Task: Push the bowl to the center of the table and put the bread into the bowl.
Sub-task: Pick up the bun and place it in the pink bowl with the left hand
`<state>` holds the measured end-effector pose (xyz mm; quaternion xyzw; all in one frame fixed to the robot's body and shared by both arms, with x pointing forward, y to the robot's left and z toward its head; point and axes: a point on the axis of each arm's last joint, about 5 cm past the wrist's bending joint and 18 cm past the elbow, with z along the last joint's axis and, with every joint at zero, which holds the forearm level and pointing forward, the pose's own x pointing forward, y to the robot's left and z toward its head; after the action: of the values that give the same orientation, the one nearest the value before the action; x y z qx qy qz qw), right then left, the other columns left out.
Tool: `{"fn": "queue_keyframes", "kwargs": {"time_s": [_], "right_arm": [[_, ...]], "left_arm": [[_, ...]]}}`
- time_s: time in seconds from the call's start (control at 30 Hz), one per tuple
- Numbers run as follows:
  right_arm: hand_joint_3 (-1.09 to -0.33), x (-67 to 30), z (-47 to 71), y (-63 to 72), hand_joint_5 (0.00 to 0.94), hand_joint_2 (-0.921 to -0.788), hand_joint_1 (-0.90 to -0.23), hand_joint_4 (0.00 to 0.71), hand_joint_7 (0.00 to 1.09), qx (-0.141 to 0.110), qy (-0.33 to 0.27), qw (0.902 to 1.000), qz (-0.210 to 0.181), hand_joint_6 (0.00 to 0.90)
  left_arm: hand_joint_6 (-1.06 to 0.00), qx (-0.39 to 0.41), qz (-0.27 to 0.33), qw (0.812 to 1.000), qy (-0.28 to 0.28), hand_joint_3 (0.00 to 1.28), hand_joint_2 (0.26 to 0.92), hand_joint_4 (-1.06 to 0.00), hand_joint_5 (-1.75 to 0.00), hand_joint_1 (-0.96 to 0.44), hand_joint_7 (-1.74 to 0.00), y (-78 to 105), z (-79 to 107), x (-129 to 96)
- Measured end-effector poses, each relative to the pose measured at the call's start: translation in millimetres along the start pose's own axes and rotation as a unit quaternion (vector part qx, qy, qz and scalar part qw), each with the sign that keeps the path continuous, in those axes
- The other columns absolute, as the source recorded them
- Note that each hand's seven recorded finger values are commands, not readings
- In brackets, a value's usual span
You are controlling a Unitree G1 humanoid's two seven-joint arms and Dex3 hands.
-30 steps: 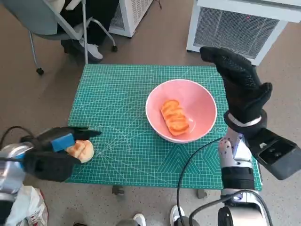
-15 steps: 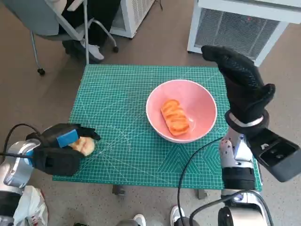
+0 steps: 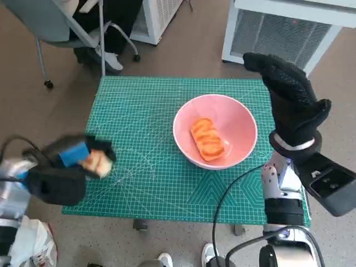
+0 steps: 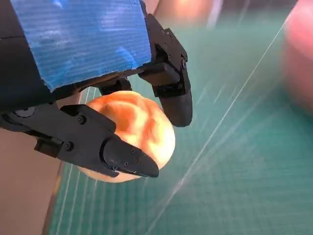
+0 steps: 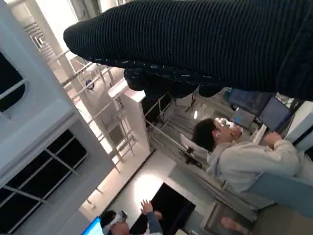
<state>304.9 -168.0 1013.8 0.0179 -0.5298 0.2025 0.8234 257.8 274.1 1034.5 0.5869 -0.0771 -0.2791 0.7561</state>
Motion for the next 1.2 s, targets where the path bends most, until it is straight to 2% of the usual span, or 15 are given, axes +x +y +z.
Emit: {"fn": "queue_keyframes", "kwargs": {"time_s": [0.27,0.47,0.67,0.87,1.07,1.2], "right_arm": [[-0.805,-0.1,-0.6,-0.3,0.436,-0.921,-0.565,-0.001,0.63,-0.001,0.003,1.0000,0.000,-0.001],[-0.802,0.8,-0.8,-0.7,0.439,-0.921,-0.569,-0.001,0.63,-0.001,0.002,1.0000,0.001,-0.001],[-0.792,2.1,-1.7,-0.6,0.443,-0.921,-0.582,-0.001,0.63,-0.001,0.002,1.0000,0.001,-0.001],[-0.786,2.0,-2.9,-0.8,0.447,-0.921,-0.587,-0.001,0.63,-0.003,0.003,1.0000,0.000,-0.001],[-0.795,1.2,-2.5,-1.6,0.453,-0.921,-0.579,-0.001,0.63,-0.008,0.001,1.0000,0.000,-0.001],[-0.807,1.0,-2.1,-1.7,0.454,-0.921,-0.572,-0.001,0.61,-0.011,-0.001,0.9999,0.000,-0.001]], "left_arm": [[-0.65,0.052,0.096,0.989,-0.097,0.12,0.920,-0.55,-1.20,0.00,-1.25,52.5,38.6,17],[-0.64,0.082,0.117,0.974,-0.176,0.12,0.920,-0.56,-1.21,0.00,-1.25,68.1,68.7,44],[-0.63,0.110,0.098,0.963,-0.226,0.12,0.920,-0.57,-1.23,0.00,-1.23,72.7,93.5,78],[-0.63,0.111,0.081,0.960,-0.245,0.12,0.920,-0.57,-1.20,0.00,-1.26,71.0,112.2,110],[-0.62,0.095,0.059,0.965,-0.235,0.12,0.921,-0.58,-1.21,0.00,-1.25,58.3,126.3,140],[-0.59,0.076,0.043,0.973,-0.215,0.13,0.921,-0.57,-1.23,0.00,-1.25,43.1,130.8,159]]}}
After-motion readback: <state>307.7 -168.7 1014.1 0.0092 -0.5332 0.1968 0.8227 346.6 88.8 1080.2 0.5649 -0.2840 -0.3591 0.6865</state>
